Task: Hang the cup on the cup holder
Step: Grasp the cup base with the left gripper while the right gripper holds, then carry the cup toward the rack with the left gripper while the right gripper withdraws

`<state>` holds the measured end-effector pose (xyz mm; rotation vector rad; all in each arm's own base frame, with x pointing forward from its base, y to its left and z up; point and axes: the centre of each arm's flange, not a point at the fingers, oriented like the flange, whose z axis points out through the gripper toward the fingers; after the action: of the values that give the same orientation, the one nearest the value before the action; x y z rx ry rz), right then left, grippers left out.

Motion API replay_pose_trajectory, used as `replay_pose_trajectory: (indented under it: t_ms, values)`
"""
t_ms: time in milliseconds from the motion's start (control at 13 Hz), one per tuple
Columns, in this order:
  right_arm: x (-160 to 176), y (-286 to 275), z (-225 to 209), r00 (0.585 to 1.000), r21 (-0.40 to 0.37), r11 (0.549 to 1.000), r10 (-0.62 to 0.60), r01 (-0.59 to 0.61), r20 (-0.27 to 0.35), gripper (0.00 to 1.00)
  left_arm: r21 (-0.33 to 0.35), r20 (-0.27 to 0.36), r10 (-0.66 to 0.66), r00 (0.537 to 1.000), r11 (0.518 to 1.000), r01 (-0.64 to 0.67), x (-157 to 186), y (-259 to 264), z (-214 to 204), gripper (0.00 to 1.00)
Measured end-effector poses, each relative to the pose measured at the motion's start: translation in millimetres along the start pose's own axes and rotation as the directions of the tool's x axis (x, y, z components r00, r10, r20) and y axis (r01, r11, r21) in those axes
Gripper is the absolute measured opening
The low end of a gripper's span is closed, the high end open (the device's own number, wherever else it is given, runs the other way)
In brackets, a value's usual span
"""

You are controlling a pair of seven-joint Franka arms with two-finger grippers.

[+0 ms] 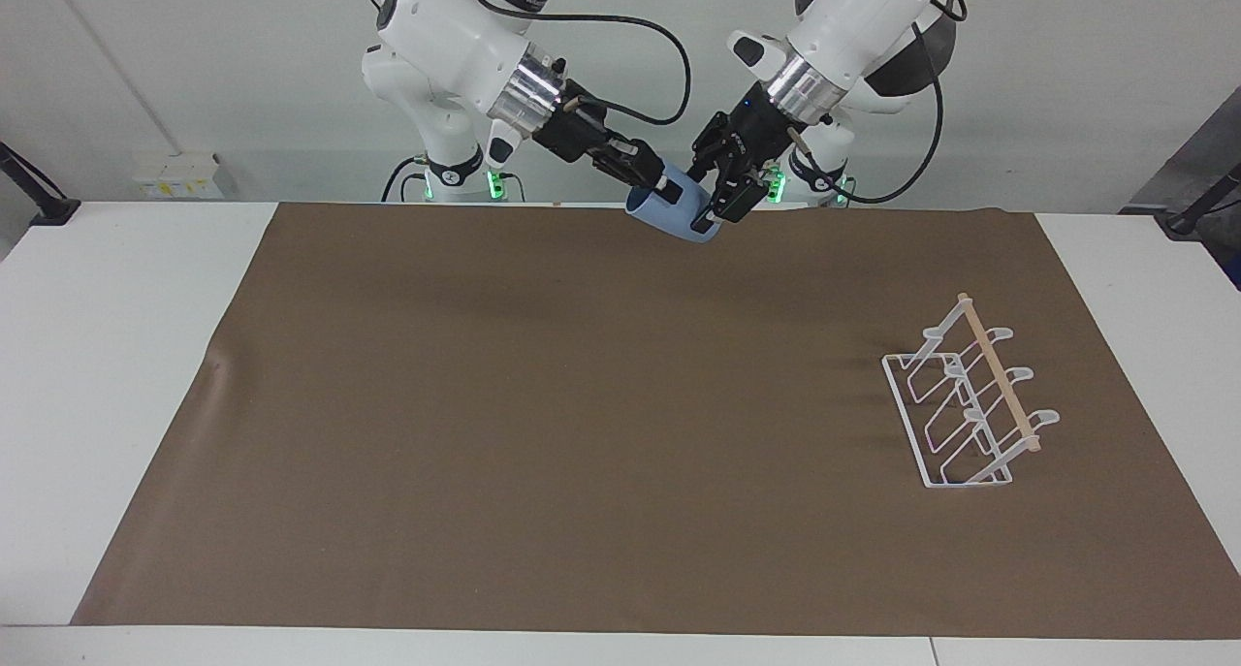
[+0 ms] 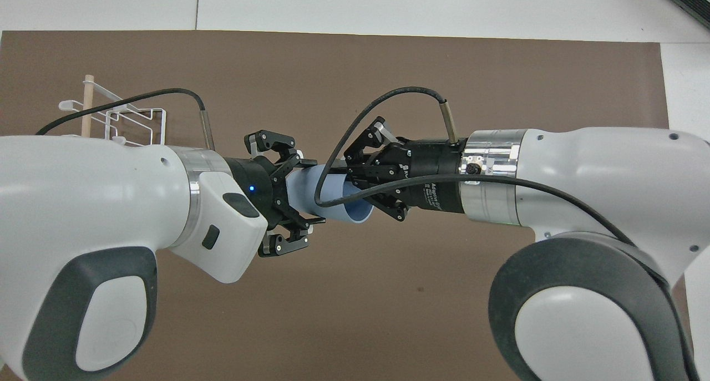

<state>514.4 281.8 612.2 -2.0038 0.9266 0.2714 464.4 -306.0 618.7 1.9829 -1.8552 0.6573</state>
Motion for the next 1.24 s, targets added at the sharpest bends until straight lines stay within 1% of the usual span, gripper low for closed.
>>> replay_pose_trajectory:
  t_ms: [232,386,540,618,772,1004,1081,1158,1235]
  values:
    - [0,0,0,1.000,0.000,1.000,0.000,0.000,0.000,0.06,-0.001,0.001,0.000,1.000,1.000,0.000,0,0,0,0.78]
    - [0,0,0,1.000,0.002,1.000,-0.001,0.001,-0.001,0.25,-0.004,0.004,-0.005,1.000,1.000,0.005,-1,0,2,0.75]
    - [0,0,0,1.000,0.002,1.000,-0.001,0.001,-0.001,0.50,0.001,0.019,0.000,1.000,1.000,0.000,-3,0,3,0.75]
    - [0,0,0,1.000,0.002,1.000,-0.001,0.001,-0.001,0.60,0.006,0.030,0.004,1.000,1.000,-0.004,-5,-1,2,0.75]
    - [0,0,0,1.000,0.002,1.000,-0.001,0.001,-0.001,0.63,0.024,0.069,0.020,0.997,0.999,-0.021,-9,-3,2,0.75]
    - [0,0,0,1.000,0.002,1.000,-0.001,0.001,-0.001,0.63,0.059,0.145,0.034,0.989,0.997,-0.042,-23,-12,-2,0.75]
    - [0,0,0,1.000,0.002,1.000,-0.001,0.001,-0.001,0.63,0.067,0.182,0.032,0.983,0.997,-0.045,-32,-17,-5,0.75]
    - [0,0,0,1.000,0.002,1.000,-0.001,0.001,-0.001,0.60,0.064,0.228,0.029,0.973,0.997,-0.045,-44,-22,-8,0.75]
    - [0,0,0,1.000,0.001,1.000,-0.012,0.012,-0.002,0.58,0.049,0.275,0.017,0.961,0.998,-0.032,-58,-26,-11,0.75]
